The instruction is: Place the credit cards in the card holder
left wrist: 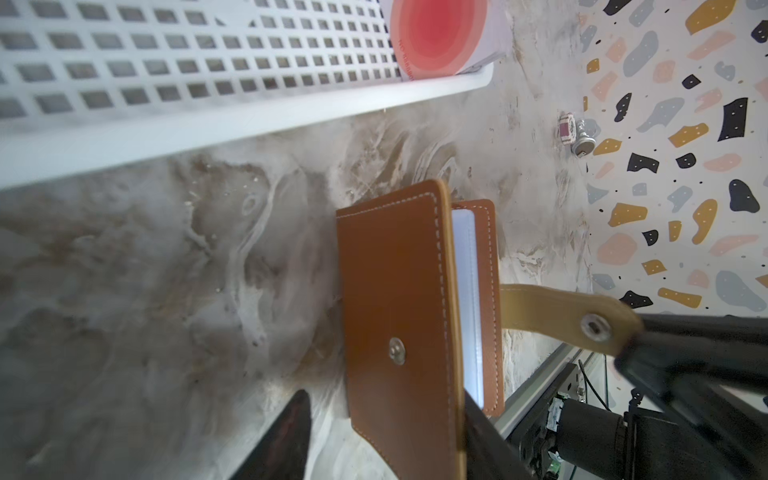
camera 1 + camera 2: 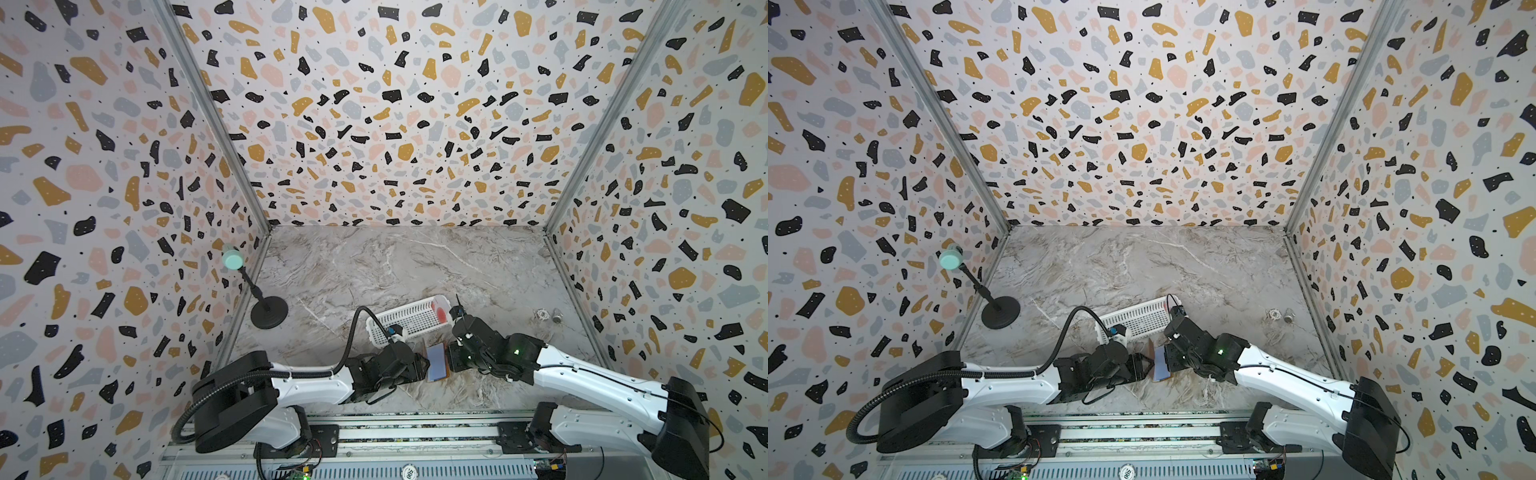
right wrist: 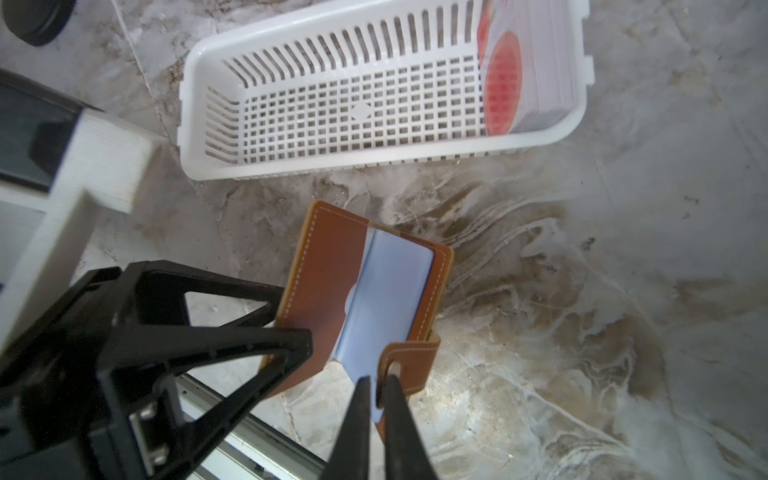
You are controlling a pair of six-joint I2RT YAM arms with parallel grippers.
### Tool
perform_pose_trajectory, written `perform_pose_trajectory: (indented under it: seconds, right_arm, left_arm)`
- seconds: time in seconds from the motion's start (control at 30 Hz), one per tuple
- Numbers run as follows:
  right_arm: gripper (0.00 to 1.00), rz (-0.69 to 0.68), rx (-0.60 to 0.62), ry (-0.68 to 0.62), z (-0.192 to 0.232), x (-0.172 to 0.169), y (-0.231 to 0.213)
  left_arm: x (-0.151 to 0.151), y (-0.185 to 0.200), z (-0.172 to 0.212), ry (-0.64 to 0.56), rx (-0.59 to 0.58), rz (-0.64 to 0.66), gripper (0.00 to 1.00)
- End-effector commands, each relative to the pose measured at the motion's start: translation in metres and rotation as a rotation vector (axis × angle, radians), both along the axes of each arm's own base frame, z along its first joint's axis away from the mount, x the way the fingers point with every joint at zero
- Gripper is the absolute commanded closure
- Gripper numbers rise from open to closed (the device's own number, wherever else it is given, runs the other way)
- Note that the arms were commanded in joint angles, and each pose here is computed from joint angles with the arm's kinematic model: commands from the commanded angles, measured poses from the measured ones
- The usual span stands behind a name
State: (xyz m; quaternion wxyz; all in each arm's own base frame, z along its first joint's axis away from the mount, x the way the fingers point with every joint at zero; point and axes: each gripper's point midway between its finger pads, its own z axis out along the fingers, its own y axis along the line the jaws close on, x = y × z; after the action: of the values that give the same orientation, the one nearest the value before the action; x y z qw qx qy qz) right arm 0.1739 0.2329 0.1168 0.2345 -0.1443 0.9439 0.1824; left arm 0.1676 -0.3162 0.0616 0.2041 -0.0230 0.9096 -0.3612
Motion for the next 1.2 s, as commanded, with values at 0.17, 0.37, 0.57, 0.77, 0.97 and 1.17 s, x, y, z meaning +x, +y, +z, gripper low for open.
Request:
perform_pose_trajectory:
  seconds: [0.17,0.37,0.57,0.77,0.97,1.17]
  right_arm:
    - [0.69,-0.020,-0.018,-0.008,0.000,0.003,-0.005]
    - [0.65,-0.034,-0.002,-0.037,0.012,0.011,0.000]
    - [0.65,0.001,0.075,-0.030,0.017,0.010,0.022]
    - [0.65,0.013,0.069,-0.010,0.003,0.009,0.038]
    - [0.66,0.046,0.071,0.017,-0.007,0.006,0.047]
    - [0.63,0.027,0.042,0.077,-0.037,0.003,0.050]
  left_arm:
    - [0.000,0.009,-0.002,0.004,-0.010,0.023,0.55]
    - [-0.002,0.017,-0.004,0.009,-0.020,0.039,0.56]
    - [-0.005,0.024,-0.008,0.019,-0.038,0.050,0.55]
    - [-0.007,0.026,-0.011,0.025,-0.046,0.048,0.55]
    - [-0.009,0.026,-0.010,0.029,-0.048,0.043,0.55]
    - [-0.008,0.027,-0.009,0.030,-0.053,0.048,0.54]
